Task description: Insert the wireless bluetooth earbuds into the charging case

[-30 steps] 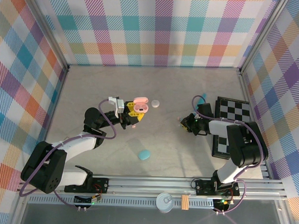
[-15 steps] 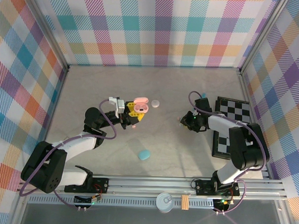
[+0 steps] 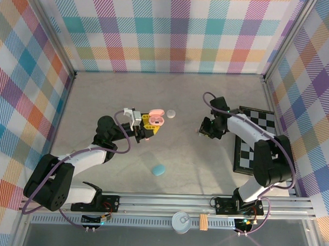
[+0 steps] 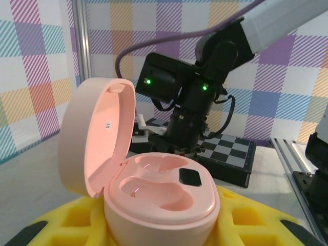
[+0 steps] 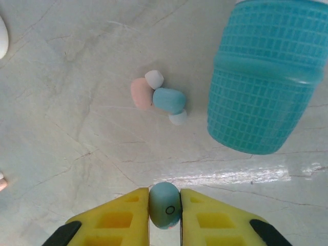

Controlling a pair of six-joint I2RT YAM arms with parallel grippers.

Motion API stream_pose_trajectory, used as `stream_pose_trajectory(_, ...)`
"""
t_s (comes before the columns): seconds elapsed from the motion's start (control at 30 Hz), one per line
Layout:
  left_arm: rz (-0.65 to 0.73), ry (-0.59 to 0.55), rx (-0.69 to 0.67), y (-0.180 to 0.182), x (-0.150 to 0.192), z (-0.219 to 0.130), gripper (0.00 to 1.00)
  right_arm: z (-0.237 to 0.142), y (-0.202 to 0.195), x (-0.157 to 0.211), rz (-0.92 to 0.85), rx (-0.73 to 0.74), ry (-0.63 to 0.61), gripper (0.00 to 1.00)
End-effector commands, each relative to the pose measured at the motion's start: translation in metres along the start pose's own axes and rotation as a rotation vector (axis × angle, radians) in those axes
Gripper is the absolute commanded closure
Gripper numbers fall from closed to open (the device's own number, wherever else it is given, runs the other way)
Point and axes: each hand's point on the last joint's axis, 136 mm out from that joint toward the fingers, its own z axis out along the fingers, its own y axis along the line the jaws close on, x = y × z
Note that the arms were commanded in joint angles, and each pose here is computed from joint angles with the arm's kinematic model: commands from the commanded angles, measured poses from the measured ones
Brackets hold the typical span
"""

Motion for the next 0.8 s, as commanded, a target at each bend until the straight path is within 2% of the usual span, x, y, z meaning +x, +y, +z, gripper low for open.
stream_pose_trajectory(0.0,0.054,-0.001,-0.010,0.005,-0.006,0.000,0.71,0.003,-0.015,0.015,-0.039,0.120,0.090,0.81)
stream_pose_trajectory(0.4,0.067,0.029,-0.020,0.005,-0.001,-0.002,0.71,0.005,-0.015,0.016,-0.093,0.235,0.186,0.82)
stream_pose_trajectory(0.77,0.059,0.091,-0.074,0.019,0.018,0.000,0.71,-0.001,-0.005,0.015,-0.097,0.214,0.195,0.82)
